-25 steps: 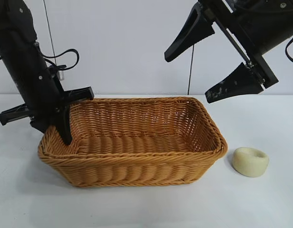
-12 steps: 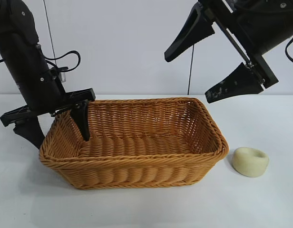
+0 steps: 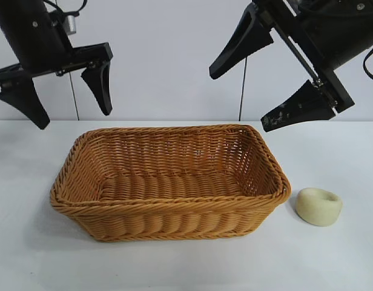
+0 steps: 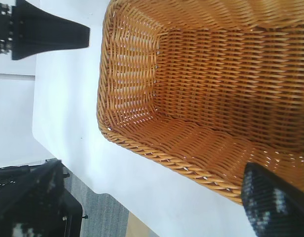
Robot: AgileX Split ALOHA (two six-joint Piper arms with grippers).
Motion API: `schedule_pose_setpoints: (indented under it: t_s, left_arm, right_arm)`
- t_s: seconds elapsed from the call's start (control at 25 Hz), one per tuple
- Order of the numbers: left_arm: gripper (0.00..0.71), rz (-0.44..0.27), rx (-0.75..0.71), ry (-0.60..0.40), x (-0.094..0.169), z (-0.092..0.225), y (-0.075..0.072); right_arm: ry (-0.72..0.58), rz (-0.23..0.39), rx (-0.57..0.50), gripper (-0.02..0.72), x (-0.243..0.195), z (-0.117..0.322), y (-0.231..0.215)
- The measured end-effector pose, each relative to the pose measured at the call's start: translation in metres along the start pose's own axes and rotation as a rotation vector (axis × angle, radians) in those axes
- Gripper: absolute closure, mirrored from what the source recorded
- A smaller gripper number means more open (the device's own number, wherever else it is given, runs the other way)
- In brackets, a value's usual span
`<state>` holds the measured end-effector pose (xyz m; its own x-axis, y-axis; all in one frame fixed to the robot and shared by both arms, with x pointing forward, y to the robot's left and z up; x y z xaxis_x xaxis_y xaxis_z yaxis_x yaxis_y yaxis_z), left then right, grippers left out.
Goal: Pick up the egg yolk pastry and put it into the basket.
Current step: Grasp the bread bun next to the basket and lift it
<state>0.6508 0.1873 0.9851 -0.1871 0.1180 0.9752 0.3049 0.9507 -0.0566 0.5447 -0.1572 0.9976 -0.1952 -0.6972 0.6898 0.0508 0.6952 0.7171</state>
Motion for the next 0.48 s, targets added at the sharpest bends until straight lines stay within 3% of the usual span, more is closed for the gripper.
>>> schedule_pose_setpoints:
  t_s: [0.28, 0.36, 0.48]
  left_arm:
    - [0.014, -0.085, 0.100, 0.046, 0.005, 0.012, 0.062]
    - [0.015, -0.093, 0.116, 0.048, 0.006, 0.014, 0.070]
    - [0.015, -0.093, 0.108, 0.048, 0.006, 0.014, 0.071]
  right_arm:
    - [0.000, 0.000, 0.000, 0.008, 0.000, 0.000, 0.000]
    - [0.000, 0.000, 0.000, 0.008, 0.000, 0.000, 0.000]
    - [0.000, 0.000, 0.000, 0.008, 0.000, 0.000, 0.000]
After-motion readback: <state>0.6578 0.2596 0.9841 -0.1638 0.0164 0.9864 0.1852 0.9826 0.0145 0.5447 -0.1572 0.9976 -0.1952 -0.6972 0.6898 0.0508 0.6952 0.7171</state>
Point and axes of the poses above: a point on each arm's last joint axis where the gripper is mounted, x pointing back along that axis away from the gripper, y along the wrist's bending axis when the last joint is at zero, z = x × y, the point moved 4 cm from there along -x, pointing out along that axis toward the gripper, and after that the axes turned 13 degrees about -x, right-handed, at the moved point
